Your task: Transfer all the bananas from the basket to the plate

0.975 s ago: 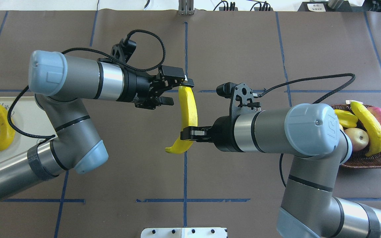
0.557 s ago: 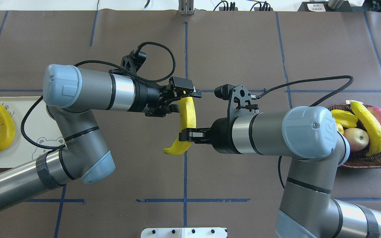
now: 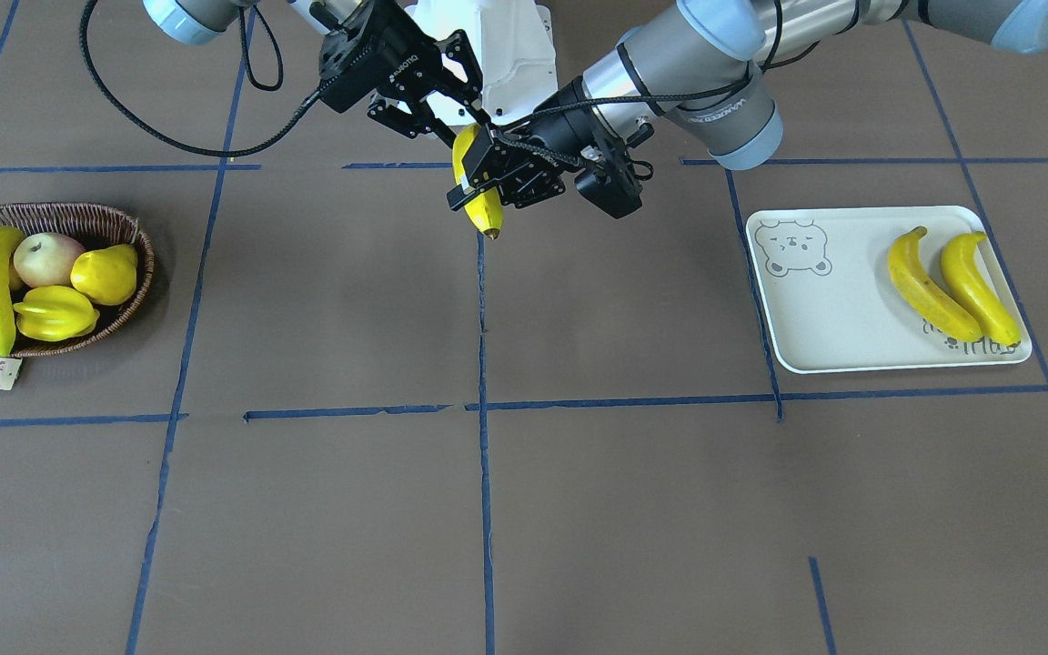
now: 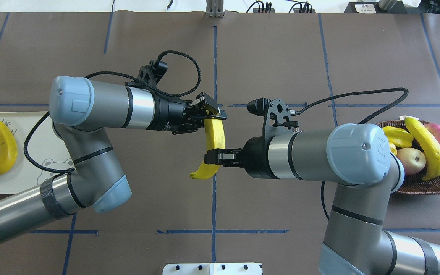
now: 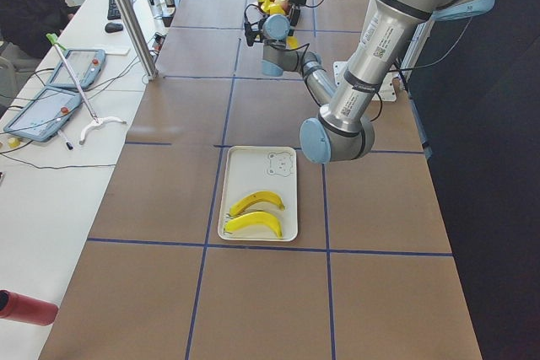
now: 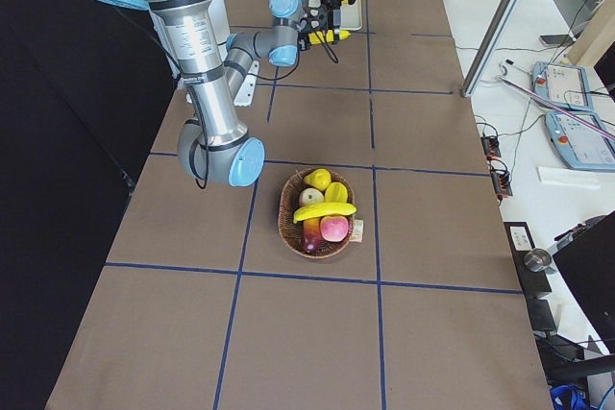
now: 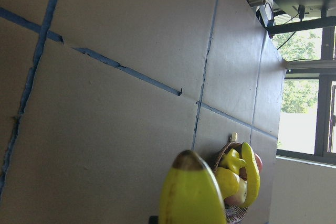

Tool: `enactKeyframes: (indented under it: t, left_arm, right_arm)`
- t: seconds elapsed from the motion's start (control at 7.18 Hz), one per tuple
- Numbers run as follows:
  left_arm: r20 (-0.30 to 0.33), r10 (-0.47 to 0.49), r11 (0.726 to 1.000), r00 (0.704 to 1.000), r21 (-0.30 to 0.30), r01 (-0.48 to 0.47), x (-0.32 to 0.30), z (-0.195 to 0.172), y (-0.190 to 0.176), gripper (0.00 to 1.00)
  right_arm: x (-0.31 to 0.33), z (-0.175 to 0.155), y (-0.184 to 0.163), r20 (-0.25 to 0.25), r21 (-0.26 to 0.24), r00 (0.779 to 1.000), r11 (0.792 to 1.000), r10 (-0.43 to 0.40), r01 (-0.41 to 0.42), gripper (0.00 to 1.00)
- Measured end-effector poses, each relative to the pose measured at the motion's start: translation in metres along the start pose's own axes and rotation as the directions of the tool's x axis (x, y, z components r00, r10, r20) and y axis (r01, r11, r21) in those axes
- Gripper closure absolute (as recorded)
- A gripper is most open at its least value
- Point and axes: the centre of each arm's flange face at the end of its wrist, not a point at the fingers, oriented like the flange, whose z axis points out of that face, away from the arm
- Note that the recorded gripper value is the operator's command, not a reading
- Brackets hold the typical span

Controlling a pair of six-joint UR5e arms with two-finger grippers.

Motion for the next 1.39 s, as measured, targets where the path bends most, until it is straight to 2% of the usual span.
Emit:
enactKeyframes:
  t: [0.28, 0.42, 0.56, 0.7, 0.98, 1.25, 1.39]
  left_arm:
    - [0.001, 0.003, 1.0, 1.0, 0.014, -0.003, 0.001, -0.005, -0.009, 1.0]
    - [0.027, -0.003, 1.0, 1.0, 0.023, 0.003, -0.004, -0.015, -0.024, 1.0]
    - [0.1, -0.033, 0.999, 0.994, 0.028, 0.03, -0.02, -0.034, -0.053, 1.0]
    - [0.187, -0.073, 0.996, 0.98, 0.058, 0.063, -0.046, -0.066, -0.089, 1.0]
    - [0.363, -0.128, 0.985, 0.923, 0.153, 0.076, -0.123, -0.137, -0.149, 1.0]
    - [0.506, -0.173, 0.975, 0.845, 0.209, 0.075, -0.215, -0.196, -0.174, 1.0]
    - [0.55, -0.207, 0.968, 0.809, 0.232, 0.09, -0.252, -0.215, -0.177, 1.0]
  right_arm:
    - [-0.003, -0.004, 0.0, 0.009, 0.001, 0.999, 0.999, 0.032, -0.032, 0.0]
    - [-0.004, -0.009, -0.002, 0.012, 0.004, 0.999, 0.999, 0.036, -0.036, 0.0]
    - [-0.002, -0.015, -0.007, 0.01, 0.015, 0.999, 0.999, 0.039, -0.039, 0.0]
    - [0.002, -0.022, -0.014, -0.01, 0.027, 0.999, 0.999, 0.045, -0.045, 0.0]
    - [0.006, -0.039, -0.029, -0.093, 0.05, 0.993, 0.997, 0.071, -0.066, 0.0]
    - [0.017, -0.051, -0.047, -0.188, 0.07, 0.977, 0.994, 0.1, -0.089, 0.0]
    - [0.025, -0.054, -0.056, -0.24, 0.069, 0.963, 0.992, 0.121, -0.107, 0.0]
